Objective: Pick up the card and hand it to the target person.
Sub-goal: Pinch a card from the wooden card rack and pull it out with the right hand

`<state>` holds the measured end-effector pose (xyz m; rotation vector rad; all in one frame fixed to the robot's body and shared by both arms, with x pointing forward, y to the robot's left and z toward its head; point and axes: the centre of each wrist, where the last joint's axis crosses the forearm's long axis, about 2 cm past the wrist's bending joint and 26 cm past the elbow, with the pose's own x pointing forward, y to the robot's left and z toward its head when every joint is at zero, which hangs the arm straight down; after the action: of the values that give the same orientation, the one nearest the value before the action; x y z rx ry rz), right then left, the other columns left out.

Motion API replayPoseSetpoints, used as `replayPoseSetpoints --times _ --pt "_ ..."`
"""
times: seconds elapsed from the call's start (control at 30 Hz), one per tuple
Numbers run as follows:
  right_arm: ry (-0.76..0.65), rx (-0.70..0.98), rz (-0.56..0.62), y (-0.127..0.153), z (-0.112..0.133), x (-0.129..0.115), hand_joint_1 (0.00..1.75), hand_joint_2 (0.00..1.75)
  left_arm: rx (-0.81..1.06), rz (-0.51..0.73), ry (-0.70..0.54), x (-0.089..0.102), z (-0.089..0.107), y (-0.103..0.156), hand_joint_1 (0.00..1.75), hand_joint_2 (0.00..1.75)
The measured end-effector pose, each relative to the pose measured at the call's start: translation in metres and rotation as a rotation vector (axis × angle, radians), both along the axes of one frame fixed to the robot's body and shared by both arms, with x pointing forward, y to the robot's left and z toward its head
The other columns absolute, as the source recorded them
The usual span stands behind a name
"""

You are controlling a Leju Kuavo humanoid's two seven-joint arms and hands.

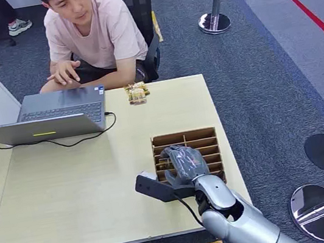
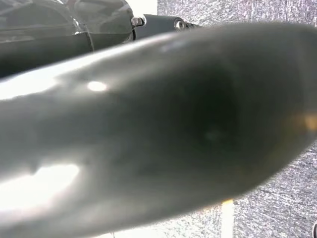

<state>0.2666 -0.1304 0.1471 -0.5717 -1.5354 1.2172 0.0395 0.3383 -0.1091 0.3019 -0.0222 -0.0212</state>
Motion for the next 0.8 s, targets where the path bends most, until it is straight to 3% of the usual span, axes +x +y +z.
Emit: replayPoseSetpoints --times 0.5,0.57,0.63,0.7,0.8 --pt "0.014 -0.01 0.003 0.001 -0.0037 0.0006 0.85 1.75 -0.006 0.014 -0.013 -0.0011 -0.0001 0.0003 0.0 0.0" --pt "0.013 -0.01 0.003 0.0011 -0.0038 0.0006 0.93 1.75 -0.01 0.014 -0.023 -0.0012 -0.0002 0.0001 0.0 0.87" --pt "0.012 -0.009 0.002 0.0011 -0.004 0.0006 1.17 1.75 -0.011 0.017 -0.031 -0.0013 -0.0002 -0.0001 0.0 1.75" --pt "0.011 -0.009 0.001 0.0011 -0.0041 0.0006 1.34 1.75 -0.012 0.02 -0.038 -0.0015 -0.0002 -0.0001 0.0 1.75" --pt "0.011 -0.009 0.0 0.001 -0.0042 0.0005 1.36 1.75 -0.012 0.022 -0.044 -0.0016 -0.0002 -0.0001 0.0 1.75"
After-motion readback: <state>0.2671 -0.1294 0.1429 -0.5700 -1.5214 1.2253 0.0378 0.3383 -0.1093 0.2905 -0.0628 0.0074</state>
